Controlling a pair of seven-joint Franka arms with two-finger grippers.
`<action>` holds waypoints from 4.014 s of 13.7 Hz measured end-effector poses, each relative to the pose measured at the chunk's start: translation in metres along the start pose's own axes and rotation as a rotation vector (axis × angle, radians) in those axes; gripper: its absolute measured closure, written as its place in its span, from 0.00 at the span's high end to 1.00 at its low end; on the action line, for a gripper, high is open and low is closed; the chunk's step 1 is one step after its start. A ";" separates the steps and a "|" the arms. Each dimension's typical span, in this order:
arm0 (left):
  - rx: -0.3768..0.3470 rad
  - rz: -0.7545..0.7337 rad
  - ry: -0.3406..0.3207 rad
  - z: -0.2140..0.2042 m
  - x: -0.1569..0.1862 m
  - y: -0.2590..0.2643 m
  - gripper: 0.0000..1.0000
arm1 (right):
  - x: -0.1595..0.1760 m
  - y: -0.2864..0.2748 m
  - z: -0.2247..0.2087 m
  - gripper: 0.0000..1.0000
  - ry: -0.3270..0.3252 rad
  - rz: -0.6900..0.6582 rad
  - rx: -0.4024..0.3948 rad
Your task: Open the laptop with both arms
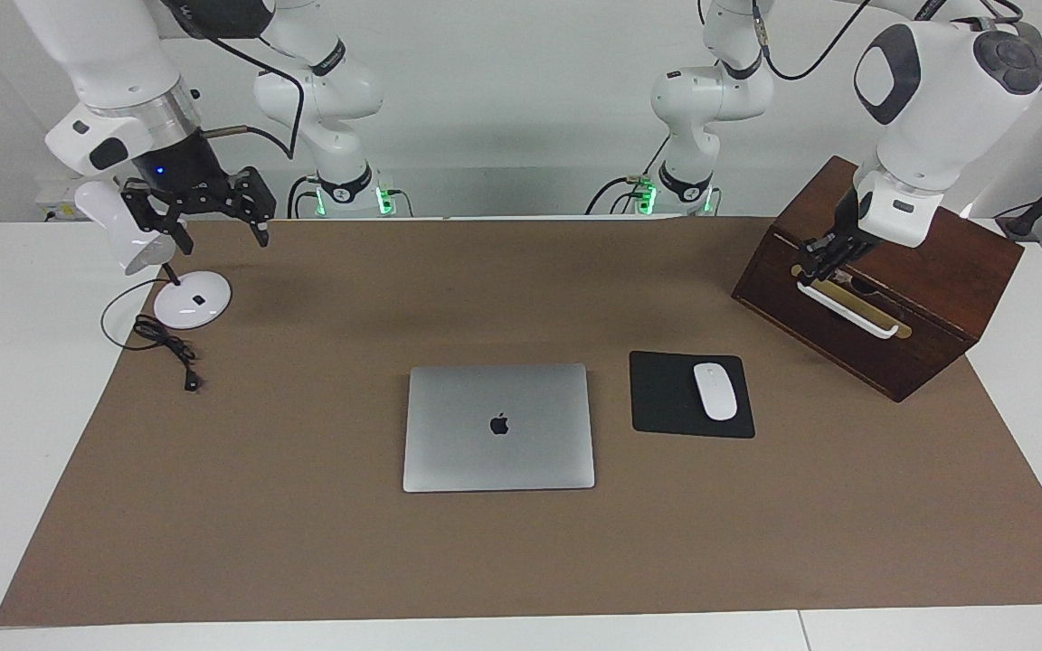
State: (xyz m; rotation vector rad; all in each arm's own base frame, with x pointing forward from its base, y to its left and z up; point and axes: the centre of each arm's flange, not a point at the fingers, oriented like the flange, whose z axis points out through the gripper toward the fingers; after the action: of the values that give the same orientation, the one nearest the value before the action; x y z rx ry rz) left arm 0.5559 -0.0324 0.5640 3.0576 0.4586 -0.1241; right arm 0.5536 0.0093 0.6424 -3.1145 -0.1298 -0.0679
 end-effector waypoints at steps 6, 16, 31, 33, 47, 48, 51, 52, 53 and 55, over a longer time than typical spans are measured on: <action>-0.098 -0.245 -0.044 0.011 -0.005 0.009 0.01 | 0.000 0.002 -0.001 1.00 0.005 0.003 0.000; -0.323 -0.700 -0.098 0.043 -0.021 0.024 0.01 | 0.001 0.001 -0.001 1.00 0.007 0.001 0.000; -0.706 -1.258 -0.420 0.159 -0.035 0.069 0.01 | -0.017 -0.133 0.007 1.00 0.039 -0.538 -0.144; -0.768 -1.378 -0.480 0.180 -0.043 0.067 0.01 | -0.020 -0.146 0.014 1.00 0.065 -0.637 -0.171; -0.926 -1.512 -0.587 0.298 -0.079 0.104 0.01 | -0.059 -0.254 0.069 1.00 0.148 -1.136 -0.392; -0.935 -1.474 -0.573 0.305 -0.082 0.106 0.01 | -0.061 -0.258 0.073 1.00 0.154 -1.151 -0.399; -0.936 -1.394 -0.543 0.325 -0.093 0.110 0.01 | -0.064 -0.270 0.081 1.00 0.196 -1.186 -0.396; -0.932 -1.386 -0.541 0.328 -0.094 0.110 0.01 | -0.064 -0.272 0.084 1.00 0.210 -1.194 -0.394; -0.929 -1.378 -0.538 0.330 -0.095 0.111 0.01 | -0.065 -0.274 0.087 1.00 0.218 -1.202 -0.392; -0.928 -1.363 -0.538 0.332 -0.099 0.115 0.01 | -0.068 -0.280 0.097 1.00 0.218 -1.220 -0.387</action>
State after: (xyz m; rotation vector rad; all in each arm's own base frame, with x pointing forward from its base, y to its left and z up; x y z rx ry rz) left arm 0.4718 -0.1905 0.2456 1.3256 1.7434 -0.5324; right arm 0.4663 0.2850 0.5482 -2.7464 -2.1183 -0.4733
